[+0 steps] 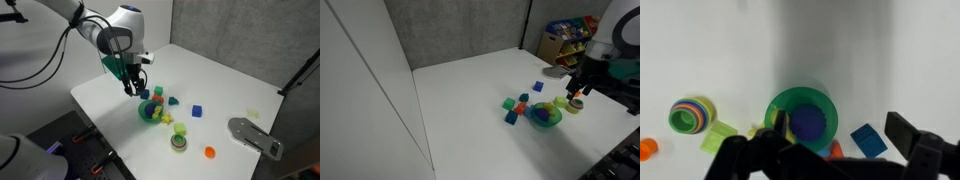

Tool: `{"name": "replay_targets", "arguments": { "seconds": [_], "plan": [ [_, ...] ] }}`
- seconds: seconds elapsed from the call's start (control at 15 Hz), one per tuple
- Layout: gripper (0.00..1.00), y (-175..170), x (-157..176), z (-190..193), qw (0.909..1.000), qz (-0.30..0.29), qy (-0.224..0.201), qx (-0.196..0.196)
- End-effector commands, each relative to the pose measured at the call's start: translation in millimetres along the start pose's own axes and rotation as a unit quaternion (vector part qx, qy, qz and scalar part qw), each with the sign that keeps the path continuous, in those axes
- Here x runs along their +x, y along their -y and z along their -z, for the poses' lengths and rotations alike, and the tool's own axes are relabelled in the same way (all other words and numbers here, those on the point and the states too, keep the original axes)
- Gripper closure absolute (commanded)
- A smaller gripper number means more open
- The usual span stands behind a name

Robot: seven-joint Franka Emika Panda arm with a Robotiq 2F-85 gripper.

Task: Pick up the yellow toy and put it in the green bowl

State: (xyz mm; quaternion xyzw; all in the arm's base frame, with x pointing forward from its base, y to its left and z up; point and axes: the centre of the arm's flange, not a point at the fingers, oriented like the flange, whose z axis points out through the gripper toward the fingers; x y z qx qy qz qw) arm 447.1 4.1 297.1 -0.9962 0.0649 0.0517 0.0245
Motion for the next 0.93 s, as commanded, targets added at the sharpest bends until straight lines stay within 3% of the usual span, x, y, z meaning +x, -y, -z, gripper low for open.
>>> {"name": "replay_targets", "arguments": {
  "seconds": [0.0,0.2,0.53,0.87],
  "plan": [
    [0.0,-1,-18,61,0.9994,-0.003,0.001,-0.036],
    [0.0,-8,-30,104,0.9981,0.001,-0.002,-0.061],
    [0.0,-18,-43,152,0.9978,-0.006,-0.01,-0.066],
    [0.0,-19,-48,147,0.9984,-0.005,-0.002,-0.056]
  ]
}}
